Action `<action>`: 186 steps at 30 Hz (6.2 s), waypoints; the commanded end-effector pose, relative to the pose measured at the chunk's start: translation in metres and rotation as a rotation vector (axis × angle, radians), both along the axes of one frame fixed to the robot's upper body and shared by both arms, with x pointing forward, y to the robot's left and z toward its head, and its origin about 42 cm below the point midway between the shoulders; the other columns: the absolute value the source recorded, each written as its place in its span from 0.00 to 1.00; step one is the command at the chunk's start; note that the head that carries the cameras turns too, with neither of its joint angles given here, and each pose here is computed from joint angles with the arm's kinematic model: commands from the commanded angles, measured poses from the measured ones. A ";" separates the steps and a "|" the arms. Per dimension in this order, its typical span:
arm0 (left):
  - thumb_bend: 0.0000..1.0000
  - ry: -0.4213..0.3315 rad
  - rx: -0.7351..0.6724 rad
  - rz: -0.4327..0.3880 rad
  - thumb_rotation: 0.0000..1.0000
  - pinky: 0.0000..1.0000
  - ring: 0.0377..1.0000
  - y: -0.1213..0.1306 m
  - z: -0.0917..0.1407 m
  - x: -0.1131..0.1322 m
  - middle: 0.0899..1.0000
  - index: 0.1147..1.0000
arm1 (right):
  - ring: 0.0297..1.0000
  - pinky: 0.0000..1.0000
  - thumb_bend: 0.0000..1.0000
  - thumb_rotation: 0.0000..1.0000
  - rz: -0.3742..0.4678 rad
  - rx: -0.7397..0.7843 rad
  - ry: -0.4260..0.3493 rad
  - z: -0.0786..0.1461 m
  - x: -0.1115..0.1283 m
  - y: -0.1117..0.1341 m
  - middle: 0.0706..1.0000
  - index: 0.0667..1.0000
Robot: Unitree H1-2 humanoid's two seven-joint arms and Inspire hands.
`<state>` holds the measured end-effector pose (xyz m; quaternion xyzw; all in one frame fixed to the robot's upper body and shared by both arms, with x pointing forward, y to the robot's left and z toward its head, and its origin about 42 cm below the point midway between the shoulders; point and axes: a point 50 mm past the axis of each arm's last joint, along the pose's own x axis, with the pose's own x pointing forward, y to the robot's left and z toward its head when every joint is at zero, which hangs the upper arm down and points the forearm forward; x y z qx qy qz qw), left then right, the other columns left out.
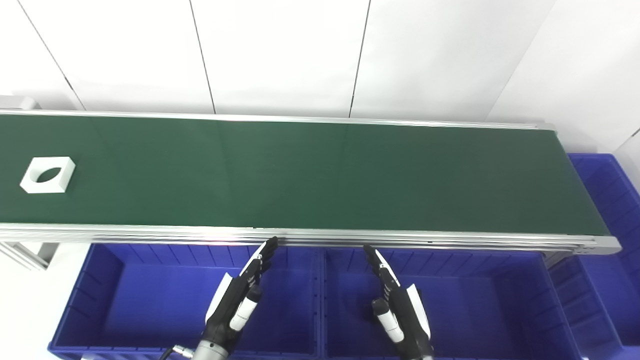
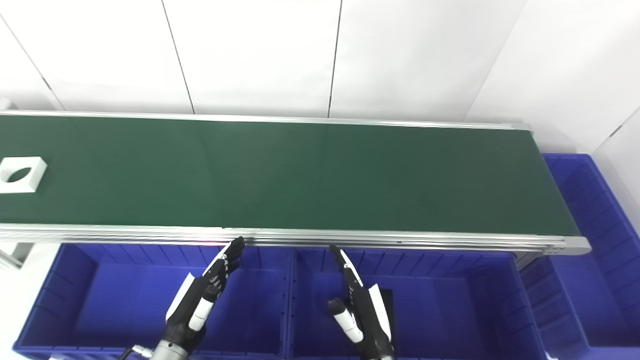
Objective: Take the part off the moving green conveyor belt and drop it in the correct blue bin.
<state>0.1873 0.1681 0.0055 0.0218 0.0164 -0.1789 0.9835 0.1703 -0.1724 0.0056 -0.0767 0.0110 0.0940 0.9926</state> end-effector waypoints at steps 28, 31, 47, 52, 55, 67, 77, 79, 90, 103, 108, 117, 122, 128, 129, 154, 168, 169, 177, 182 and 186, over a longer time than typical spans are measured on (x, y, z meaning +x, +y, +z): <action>0.84 -0.054 -0.023 -0.016 1.00 1.00 0.99 -0.001 0.007 0.006 0.97 0.94 | 0.96 0.97 0.89 1.00 0.031 0.036 -0.066 0.008 0.008 0.009 0.96 0.93; 0.85 -0.051 -0.018 -0.017 1.00 1.00 0.99 -0.003 0.006 0.007 0.97 0.94 | 0.96 0.97 0.89 1.00 0.028 0.035 -0.060 0.006 0.009 0.008 0.95 0.93; 0.86 -0.021 0.000 -0.010 0.99 0.93 0.96 -0.020 -0.005 0.010 0.94 0.91 | 0.98 0.99 0.86 1.00 0.019 0.015 -0.020 -0.004 0.011 -0.007 0.97 0.95; 0.85 -0.022 0.019 -0.012 0.98 0.95 0.96 -0.023 -0.007 0.012 0.94 0.90 | 0.99 1.00 0.89 1.00 0.014 0.004 -0.014 -0.007 0.011 -0.010 0.98 0.96; 0.86 -0.019 0.014 -0.009 0.96 0.94 0.95 -0.022 -0.007 0.012 0.94 0.90 | 1.00 1.00 0.87 1.00 0.013 0.006 -0.015 -0.006 0.011 -0.009 0.99 0.97; 0.89 -0.141 0.018 -0.086 0.94 0.91 0.94 -0.034 0.022 0.009 0.93 0.89 | 0.99 1.00 0.86 1.00 0.014 0.001 -0.020 -0.005 0.011 -0.009 0.98 0.97; 0.98 -0.403 -0.040 -0.167 0.90 0.87 0.91 -0.045 0.091 0.024 0.91 0.87 | 0.99 1.00 0.87 1.00 0.019 -0.007 -0.009 -0.009 0.011 -0.010 0.99 0.96; 0.99 -0.454 -0.043 -0.175 0.86 0.86 0.92 -0.042 0.104 0.031 0.91 0.86 | 1.00 1.00 0.87 1.00 0.024 -0.009 -0.007 -0.009 0.012 -0.010 0.99 0.97; 1.00 -0.718 0.198 -0.178 0.67 0.98 0.97 -0.018 0.152 0.099 0.95 0.90 | 1.00 1.00 0.84 1.00 0.021 -0.014 -0.006 -0.011 0.014 -0.007 0.99 0.98; 1.00 -0.964 0.603 -0.152 0.37 0.92 0.92 0.016 0.208 0.165 0.91 0.90 | 1.00 1.00 0.83 1.00 0.028 0.003 0.003 -0.013 0.018 -0.001 0.99 0.98; 1.00 -1.014 0.875 -0.219 0.31 0.89 0.89 0.028 0.223 0.187 0.89 0.89 | 0.99 1.00 0.83 1.00 0.031 0.005 0.005 -0.013 0.019 0.001 0.98 0.97; 1.00 -0.910 1.257 -0.185 0.15 0.75 0.79 0.036 0.222 0.210 0.84 0.84 | 0.99 1.00 0.84 1.00 0.042 0.013 0.002 -0.012 0.020 0.003 0.99 0.97; 1.00 -0.772 1.385 -0.163 0.01 0.64 0.71 0.040 0.220 0.218 0.81 0.85 | 1.00 1.00 0.85 1.00 0.045 0.022 0.006 -0.012 0.020 0.003 0.99 0.97; 1.00 -0.656 1.501 -0.164 0.01 0.53 0.63 0.048 0.215 0.229 0.75 0.81 | 0.99 1.00 0.86 1.00 0.047 0.023 0.004 -0.011 0.019 0.004 0.98 0.96; 1.00 -0.637 1.516 -0.165 0.00 0.52 0.62 0.050 0.214 0.231 0.74 0.80 | 0.99 1.00 0.86 1.00 0.050 0.023 0.004 -0.011 0.019 0.004 0.98 0.96; 1.00 -0.408 1.656 -0.182 0.07 0.53 0.63 0.066 0.196 0.264 0.74 0.77 | 0.99 1.00 0.88 1.00 0.057 0.009 0.002 -0.012 0.018 0.006 0.99 0.96; 1.00 -0.398 1.686 -0.188 0.07 0.57 0.64 0.062 0.196 0.278 0.75 0.78 | 0.98 1.00 0.89 1.00 0.062 0.008 -0.006 -0.010 0.016 0.010 0.99 0.96; 1.00 -0.401 1.681 -0.189 0.06 0.57 0.64 0.062 0.195 0.279 0.75 0.78 | 0.98 1.00 0.89 1.00 0.062 0.008 -0.007 -0.010 0.015 0.010 0.99 0.96; 1.00 -0.406 1.694 -0.193 0.07 0.56 0.66 0.057 0.194 0.283 0.78 0.78 | 0.99 1.00 0.91 1.00 0.066 0.018 -0.003 -0.010 0.016 0.012 0.99 0.96; 1.00 -0.389 1.713 -0.213 0.10 0.55 0.64 0.058 0.193 0.285 0.76 0.79 | 0.99 1.00 0.91 1.00 0.069 0.013 -0.006 -0.010 0.014 0.013 0.99 0.96; 1.00 -0.380 1.712 -0.218 0.09 0.50 0.62 0.059 0.187 0.284 0.74 0.78 | 0.99 1.00 0.90 1.00 0.074 0.015 -0.004 -0.010 0.013 0.013 1.00 0.97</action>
